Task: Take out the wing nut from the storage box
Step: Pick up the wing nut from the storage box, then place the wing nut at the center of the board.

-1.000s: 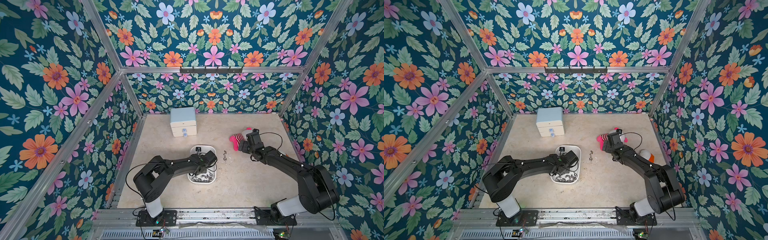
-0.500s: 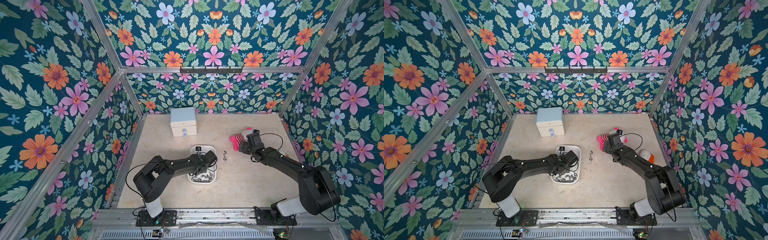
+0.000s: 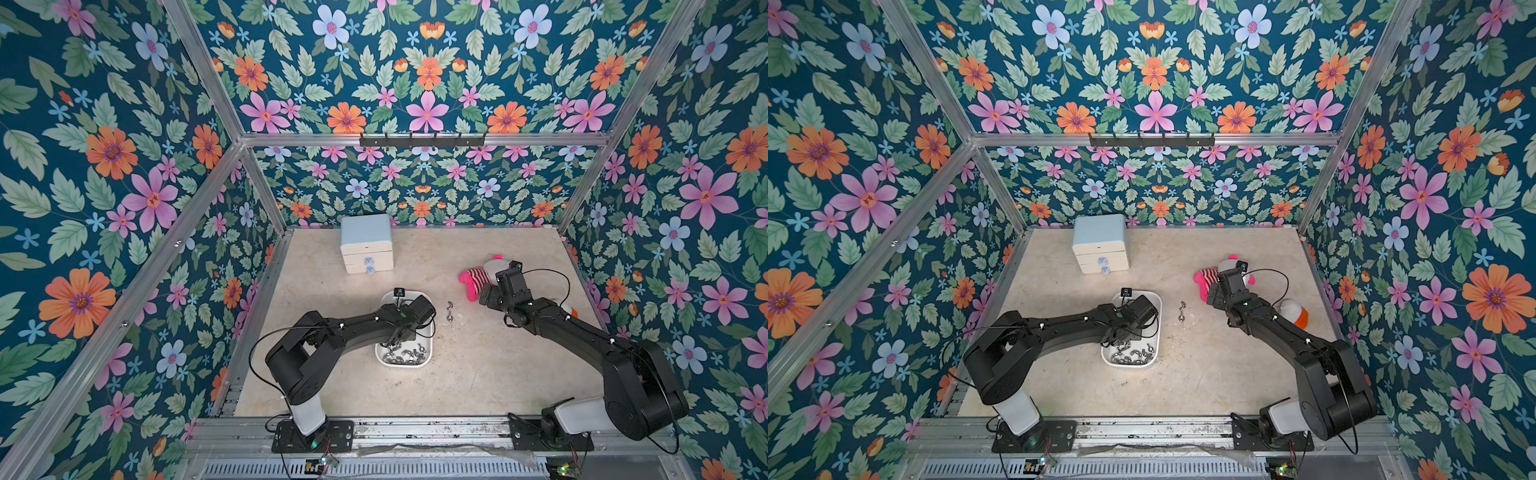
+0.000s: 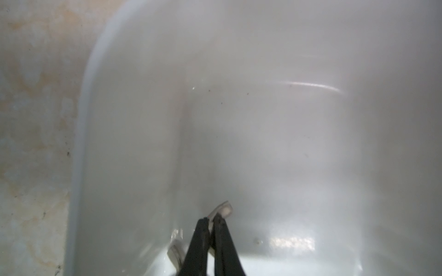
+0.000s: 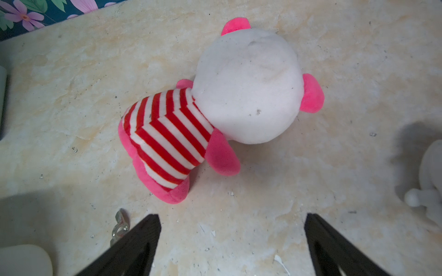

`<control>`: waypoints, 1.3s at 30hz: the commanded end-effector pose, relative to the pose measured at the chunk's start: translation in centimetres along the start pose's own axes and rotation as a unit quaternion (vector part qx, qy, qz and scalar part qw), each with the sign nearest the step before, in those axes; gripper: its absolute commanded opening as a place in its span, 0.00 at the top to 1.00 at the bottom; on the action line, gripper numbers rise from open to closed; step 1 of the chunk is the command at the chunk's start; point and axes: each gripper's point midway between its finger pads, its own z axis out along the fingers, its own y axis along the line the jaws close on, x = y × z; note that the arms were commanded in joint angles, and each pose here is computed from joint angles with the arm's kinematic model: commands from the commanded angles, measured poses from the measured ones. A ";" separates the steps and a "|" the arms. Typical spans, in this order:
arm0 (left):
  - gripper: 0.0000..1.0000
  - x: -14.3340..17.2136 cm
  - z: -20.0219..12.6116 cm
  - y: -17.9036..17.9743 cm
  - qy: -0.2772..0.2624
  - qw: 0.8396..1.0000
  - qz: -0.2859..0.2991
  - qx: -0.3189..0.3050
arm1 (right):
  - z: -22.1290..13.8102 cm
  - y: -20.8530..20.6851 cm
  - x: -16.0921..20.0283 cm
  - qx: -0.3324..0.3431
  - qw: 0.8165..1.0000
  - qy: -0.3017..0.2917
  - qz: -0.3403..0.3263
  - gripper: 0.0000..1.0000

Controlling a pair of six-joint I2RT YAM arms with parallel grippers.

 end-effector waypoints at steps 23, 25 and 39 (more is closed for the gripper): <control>0.99 -7.7 -4.9 -4.2 -0.075 0.995 0.019 0.059 | 0.3 -0.3 0.6 0.005 1.000 0.006 0.006 0.01; 0.99 -8.0 -5.1 -4.7 -0.077 0.995 0.020 0.063 | 0.3 -0.2 0.6 0.005 1.000 0.006 0.006 0.01; 1.00 -10.0 -5.5 -9.5 -0.089 0.990 0.044 0.100 | 0.1 -0.5 0.6 0.008 1.000 0.003 0.010 0.01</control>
